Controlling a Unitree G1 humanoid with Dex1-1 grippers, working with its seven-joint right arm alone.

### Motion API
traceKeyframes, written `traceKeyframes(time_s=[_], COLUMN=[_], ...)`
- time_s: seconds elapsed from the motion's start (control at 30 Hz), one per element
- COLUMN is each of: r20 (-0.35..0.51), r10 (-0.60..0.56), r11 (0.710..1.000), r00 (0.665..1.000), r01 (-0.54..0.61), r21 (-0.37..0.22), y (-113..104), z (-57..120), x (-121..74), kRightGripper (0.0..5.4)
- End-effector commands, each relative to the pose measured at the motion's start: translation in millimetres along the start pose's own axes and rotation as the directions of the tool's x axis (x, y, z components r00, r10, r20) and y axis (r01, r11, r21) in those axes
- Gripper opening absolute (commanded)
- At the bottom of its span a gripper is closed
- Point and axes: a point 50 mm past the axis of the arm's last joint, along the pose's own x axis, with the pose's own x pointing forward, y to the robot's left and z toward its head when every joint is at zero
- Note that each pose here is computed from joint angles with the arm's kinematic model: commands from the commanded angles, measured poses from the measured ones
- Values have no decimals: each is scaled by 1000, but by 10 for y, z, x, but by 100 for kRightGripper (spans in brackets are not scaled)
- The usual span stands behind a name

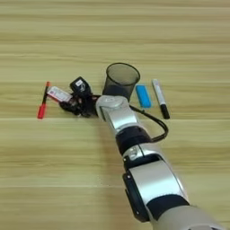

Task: Move the objects on the table

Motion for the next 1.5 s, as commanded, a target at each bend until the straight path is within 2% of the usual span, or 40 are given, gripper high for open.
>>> traceKeyframes(time_s=[0.03, 0.27, 0.63, 0.9, 1.1, 1.13, 1.5], r20=[11, 2, -15, -47, -57, -57, -43], r10=[-106, -202, -346, -401, -392, -387, -364], r11=[994, 979, 937, 914, 917, 919, 930], r00=[994, 979, 938, 915, 918, 920, 931], r01=[106, 202, 347, 403, 395, 390, 365], r21=[-30, 2, 43, 49, 57, 55, 38], y=[-152, -212, -239, -202, -165, -152, -81], z=[123, 104, 9, -90, -121, -121, -101], x=[-95, -198, -481, -705, -727, -720, -709], kRightGripper=[211, 211, 211, 210, 210, 246, 367])
